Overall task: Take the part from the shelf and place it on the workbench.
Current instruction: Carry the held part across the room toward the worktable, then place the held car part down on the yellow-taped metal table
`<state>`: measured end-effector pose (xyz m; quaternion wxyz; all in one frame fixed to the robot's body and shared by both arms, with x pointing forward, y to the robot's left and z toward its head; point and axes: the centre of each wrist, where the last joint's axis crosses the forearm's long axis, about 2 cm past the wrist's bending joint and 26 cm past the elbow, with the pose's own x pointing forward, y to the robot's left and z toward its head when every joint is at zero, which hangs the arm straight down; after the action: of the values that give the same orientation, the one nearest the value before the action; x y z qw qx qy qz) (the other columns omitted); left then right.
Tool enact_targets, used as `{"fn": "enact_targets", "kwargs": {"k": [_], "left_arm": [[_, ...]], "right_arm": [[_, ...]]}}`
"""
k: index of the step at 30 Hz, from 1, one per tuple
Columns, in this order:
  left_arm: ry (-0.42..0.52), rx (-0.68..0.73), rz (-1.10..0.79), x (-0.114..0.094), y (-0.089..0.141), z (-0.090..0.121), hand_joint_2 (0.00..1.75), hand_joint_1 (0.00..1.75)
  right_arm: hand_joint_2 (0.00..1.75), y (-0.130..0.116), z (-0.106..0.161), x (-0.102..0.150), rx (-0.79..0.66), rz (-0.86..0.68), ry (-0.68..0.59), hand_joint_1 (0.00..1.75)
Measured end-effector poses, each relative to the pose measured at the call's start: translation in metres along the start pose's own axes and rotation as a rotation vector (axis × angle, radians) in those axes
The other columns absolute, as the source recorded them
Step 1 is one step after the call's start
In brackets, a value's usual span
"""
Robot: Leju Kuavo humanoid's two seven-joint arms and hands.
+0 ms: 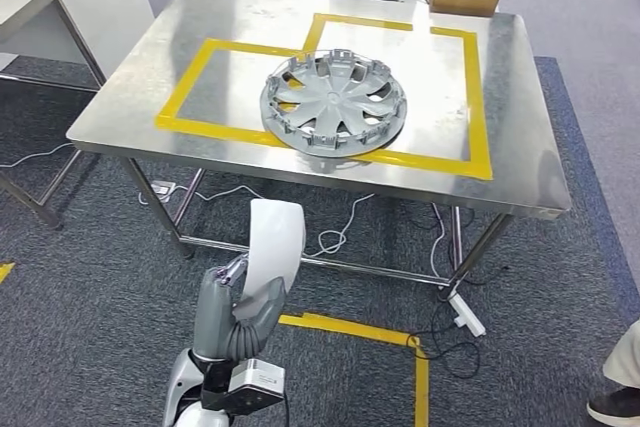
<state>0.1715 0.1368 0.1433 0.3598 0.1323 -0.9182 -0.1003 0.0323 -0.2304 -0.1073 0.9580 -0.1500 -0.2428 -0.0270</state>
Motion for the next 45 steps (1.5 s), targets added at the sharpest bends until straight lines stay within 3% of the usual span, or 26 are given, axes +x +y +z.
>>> {"fn": "enact_targets", "kwargs": {"k": [36,45], "left_arm": [[-0.02,-0.011,0.004,-0.0055,-0.0052,-0.007,1.75,1.75],[-0.093,-0.041,-0.074,-0.008,-0.003,-0.0092,1.75,1.75]], "right_arm": [[0.0,-0.0009,0.0006,-0.0028,0.015,-0.026,0.013,0.0],[0.0,-0.0004,0.0,-0.0013,0.037,-0.02,0.007,0.0]]}}
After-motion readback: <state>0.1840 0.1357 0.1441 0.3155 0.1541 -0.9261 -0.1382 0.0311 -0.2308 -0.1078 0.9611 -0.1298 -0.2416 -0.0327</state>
